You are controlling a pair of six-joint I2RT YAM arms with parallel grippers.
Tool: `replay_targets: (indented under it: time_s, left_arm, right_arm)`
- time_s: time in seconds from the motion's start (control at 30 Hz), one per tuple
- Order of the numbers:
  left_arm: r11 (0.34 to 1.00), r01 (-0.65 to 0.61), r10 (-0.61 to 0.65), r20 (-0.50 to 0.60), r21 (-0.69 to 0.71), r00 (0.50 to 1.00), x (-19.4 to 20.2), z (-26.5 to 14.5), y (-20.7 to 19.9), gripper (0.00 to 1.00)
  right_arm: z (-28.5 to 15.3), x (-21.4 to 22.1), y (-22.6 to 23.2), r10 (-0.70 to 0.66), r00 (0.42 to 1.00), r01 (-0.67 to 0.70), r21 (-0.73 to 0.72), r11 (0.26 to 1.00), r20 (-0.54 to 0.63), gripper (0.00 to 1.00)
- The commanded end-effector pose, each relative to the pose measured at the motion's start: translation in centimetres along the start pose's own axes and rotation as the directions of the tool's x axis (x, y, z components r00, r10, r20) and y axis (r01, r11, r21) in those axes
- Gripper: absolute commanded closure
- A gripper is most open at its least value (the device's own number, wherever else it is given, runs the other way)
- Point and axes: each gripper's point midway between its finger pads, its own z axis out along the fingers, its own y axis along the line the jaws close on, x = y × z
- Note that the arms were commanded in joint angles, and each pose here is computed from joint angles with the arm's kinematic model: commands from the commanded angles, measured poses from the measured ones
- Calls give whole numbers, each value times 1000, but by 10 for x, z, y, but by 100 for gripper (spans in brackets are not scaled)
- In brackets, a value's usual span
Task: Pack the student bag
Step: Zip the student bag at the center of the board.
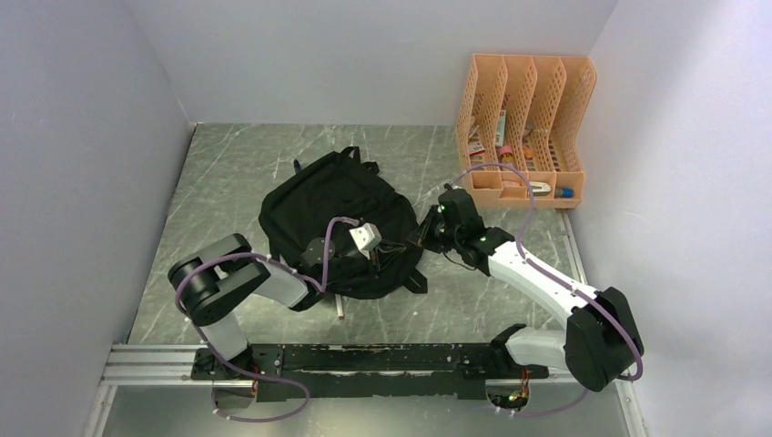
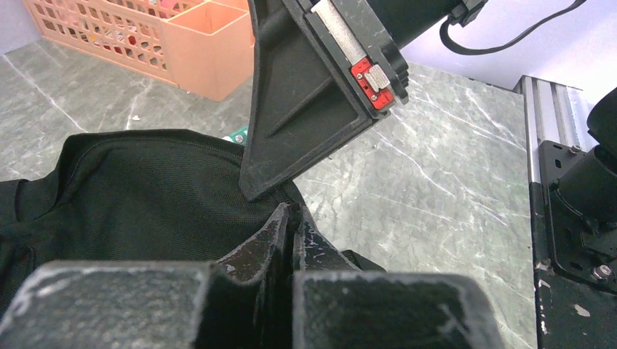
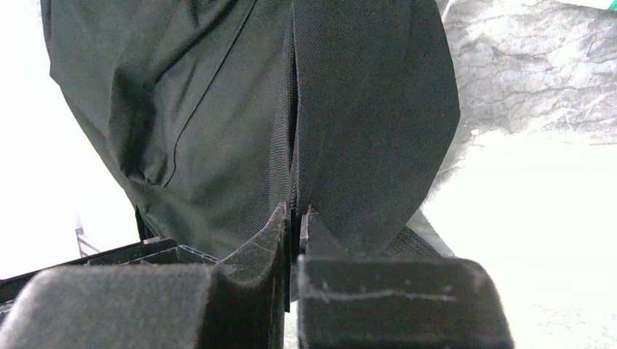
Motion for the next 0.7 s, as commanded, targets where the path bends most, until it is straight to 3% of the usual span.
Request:
replay_targets:
  time_s: [0.0,0.67]
  left_arm:
    - [1000,-6,8,77,-27,997,-32,3,2,95]
    - [979,82,-117,-183,-188,976,1,-45,12,95]
  right_arm:
    - [4,-2,-8,-4,1000,3,18,1000,16,100]
    - [-4,-25,-50,28,995,-41,141,989,92,100]
